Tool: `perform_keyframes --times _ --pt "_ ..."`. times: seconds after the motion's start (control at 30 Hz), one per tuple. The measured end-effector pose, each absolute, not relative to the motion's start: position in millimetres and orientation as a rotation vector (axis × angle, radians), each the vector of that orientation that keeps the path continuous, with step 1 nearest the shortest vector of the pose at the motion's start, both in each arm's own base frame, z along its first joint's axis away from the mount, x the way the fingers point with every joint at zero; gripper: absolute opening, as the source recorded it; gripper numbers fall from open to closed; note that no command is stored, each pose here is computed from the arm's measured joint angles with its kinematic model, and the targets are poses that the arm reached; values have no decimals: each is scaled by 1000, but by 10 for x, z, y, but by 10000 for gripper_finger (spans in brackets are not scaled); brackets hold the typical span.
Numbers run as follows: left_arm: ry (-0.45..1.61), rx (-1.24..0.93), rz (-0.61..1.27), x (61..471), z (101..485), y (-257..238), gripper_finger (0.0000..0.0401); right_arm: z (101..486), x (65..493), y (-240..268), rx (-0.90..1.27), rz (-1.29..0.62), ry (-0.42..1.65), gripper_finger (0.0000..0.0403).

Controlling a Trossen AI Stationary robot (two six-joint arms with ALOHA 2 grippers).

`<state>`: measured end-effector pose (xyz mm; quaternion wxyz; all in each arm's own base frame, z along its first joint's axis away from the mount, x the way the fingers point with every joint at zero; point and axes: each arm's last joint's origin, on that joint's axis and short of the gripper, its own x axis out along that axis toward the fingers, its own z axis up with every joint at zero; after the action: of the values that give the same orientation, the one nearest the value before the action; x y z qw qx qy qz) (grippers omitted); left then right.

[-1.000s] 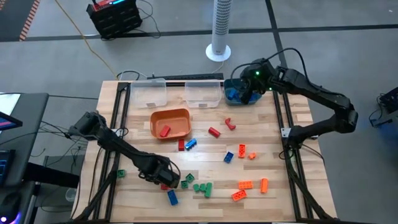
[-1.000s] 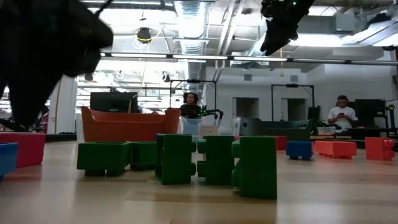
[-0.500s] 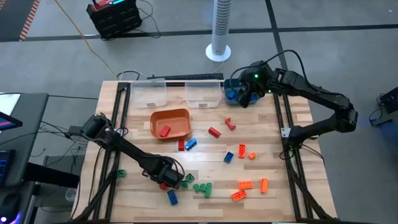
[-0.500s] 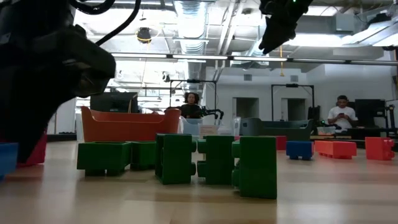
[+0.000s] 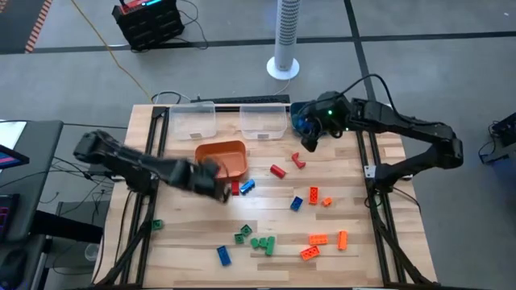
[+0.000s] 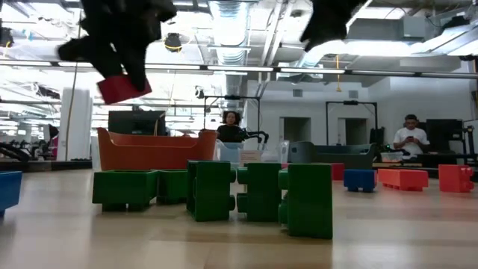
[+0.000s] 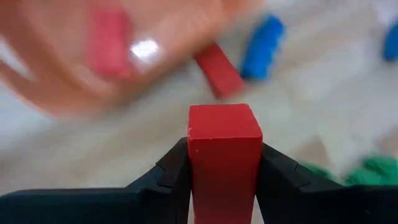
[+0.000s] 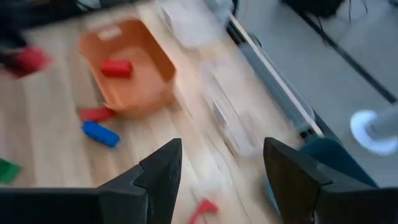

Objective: Sort blocks
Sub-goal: Put the red block into the orange bin

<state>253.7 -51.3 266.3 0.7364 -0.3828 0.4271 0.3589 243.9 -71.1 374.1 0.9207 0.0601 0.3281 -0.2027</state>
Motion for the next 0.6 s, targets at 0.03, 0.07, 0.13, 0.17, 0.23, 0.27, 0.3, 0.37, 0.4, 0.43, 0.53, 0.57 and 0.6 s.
perform_keyframes --times 0.03,0.07,0.13,0.17,0.23,0.27,0.3,0.37,0.4,0.43,0.53,0.57,0.6 --pt "947 -812 801 2513 2694 -383 123 3761 2464 -678 114 -409 649 234" --pt "962 -789 805 2499 2715 -249 123 3780 2486 -647 102 -410 625 234" --pt "997 -758 802 2488 2728 7 123 3812 2523 -586 82 -414 585 234" --pt "1015 -747 791 2486 2726 114 123 3823 2535 -560 74 -417 572 234" --pt "1048 -731 780 2493 2699 323 123 3832 2548 -518 75 -422 559 234" --pt "1068 -721 772 2495 2678 413 123 3831 2551 -501 84 -426 557 234" --pt "1096 -708 760 2497 2650 490 123 3827 2549 -492 96 -433 559 234" --pt "1152 -695 739 2503 2583 620 123 3805 2534 -482 118 -457 580 234" --pt "1183 -694 724 2505 2549 665 123 3792 2526 -476 126 -467 593 234" --pt "1212 -695 711 2511 2512 700 123 3779 2515 -477 136 -482 607 234" --pt "1281 -689 668 2559 2402 743 123 3745 2484 -479 169 -522 640 234" --pt "1304 -683 656 2577 2363 746 123 3740 2479 -481 176 -536 642 234" --pt "1327 -675 650 2594 2323 750 123 3736 2475 -482 184 -544 645 234"
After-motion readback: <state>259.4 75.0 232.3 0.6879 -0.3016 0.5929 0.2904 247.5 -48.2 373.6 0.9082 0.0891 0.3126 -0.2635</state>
